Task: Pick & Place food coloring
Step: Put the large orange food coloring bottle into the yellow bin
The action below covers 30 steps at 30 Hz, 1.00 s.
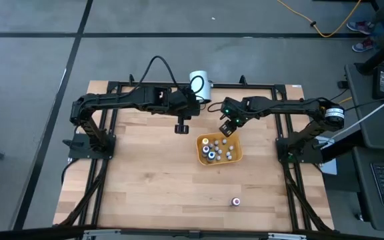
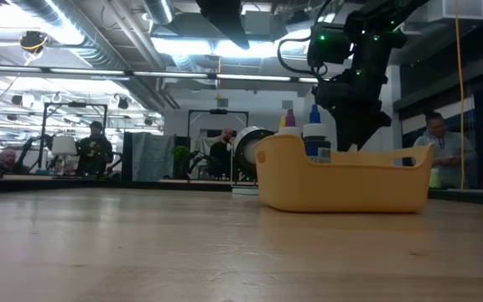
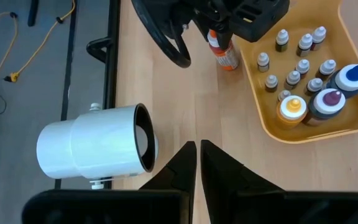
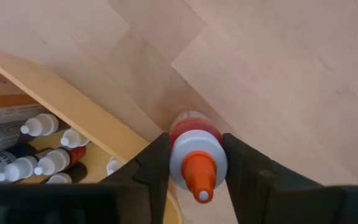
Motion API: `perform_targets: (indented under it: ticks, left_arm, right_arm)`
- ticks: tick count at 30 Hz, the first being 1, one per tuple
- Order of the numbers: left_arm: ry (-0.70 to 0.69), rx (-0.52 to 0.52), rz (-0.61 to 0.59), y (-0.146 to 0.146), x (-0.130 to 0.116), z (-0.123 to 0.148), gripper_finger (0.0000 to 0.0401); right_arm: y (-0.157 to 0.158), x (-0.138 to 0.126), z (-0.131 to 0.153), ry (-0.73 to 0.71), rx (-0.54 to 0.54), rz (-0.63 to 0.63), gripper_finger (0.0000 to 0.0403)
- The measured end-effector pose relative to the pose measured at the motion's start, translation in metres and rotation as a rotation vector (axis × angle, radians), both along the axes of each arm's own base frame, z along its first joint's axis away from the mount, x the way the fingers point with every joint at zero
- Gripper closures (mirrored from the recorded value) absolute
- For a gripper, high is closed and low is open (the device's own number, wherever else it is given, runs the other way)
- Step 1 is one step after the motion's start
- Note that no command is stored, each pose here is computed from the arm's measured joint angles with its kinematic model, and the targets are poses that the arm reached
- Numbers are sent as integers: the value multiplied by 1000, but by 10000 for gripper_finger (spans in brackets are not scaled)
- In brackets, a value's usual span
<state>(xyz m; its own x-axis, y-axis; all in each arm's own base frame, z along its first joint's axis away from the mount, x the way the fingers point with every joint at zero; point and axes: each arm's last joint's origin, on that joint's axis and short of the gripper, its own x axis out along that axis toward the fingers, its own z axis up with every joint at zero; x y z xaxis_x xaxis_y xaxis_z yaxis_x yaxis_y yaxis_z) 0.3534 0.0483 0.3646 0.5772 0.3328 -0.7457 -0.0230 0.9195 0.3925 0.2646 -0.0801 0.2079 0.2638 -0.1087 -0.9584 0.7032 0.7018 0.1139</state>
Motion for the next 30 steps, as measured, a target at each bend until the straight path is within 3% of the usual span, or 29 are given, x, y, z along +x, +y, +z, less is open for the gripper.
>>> perform_targets:
  ticks: [8,17,24,30]
  left_arm:
    - [1,1,-1,0,0,0,381]
    - [6,19,4,0,0,0,381]
    - [40,67,79,10,-9,2,382]
    - [11,50,139,23,-21,12,382]
  right_arm:
    - [0,0,8,25,-11,46,279]
    - [-7,2,69,107,-208,94,278]
    - [23,-10,117,-66,-259,199,278]
    - [75,-23,142,-241,-239,411,278]
